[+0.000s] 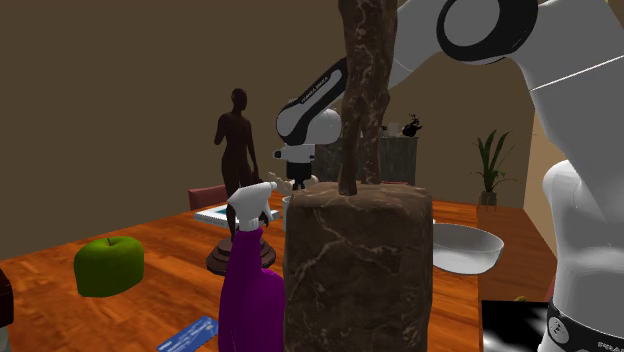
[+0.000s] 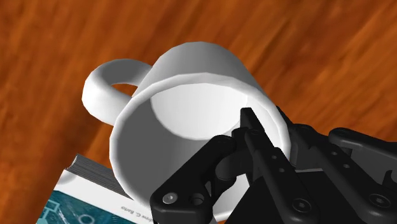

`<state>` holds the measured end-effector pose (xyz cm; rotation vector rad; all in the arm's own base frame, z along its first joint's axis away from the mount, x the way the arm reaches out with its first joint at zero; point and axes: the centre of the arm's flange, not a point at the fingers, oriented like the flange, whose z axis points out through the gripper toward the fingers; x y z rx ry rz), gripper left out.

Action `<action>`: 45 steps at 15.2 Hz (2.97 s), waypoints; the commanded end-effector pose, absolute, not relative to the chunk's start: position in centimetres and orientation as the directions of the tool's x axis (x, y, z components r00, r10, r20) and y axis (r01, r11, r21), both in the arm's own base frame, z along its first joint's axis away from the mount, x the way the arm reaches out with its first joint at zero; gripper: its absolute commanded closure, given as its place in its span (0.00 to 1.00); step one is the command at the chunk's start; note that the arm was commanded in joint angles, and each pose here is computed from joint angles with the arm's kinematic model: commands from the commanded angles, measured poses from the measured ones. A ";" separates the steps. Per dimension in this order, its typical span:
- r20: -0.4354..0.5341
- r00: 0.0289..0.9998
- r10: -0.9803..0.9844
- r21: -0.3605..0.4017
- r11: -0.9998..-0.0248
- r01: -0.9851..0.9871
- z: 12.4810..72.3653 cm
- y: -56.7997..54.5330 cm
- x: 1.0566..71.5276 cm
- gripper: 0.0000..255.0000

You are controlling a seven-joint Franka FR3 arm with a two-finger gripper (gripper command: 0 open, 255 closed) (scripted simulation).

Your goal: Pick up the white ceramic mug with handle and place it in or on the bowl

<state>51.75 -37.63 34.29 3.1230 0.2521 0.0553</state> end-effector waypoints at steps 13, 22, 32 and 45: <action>0.034 0.986 0.160 0.011 -0.987 0.160 39.0 -37.6 51.8 1.00; 0.034 0.986 0.160 0.011 -0.987 0.160 43.8 -37.6 51.8 1.00; 0.034 0.986 0.160 0.011 -0.987 0.160 48.7 -37.6 51.7 1.00; 0.034 0.986 0.160 0.011 -0.987 0.160 49.3 -29.8 36.5 1.00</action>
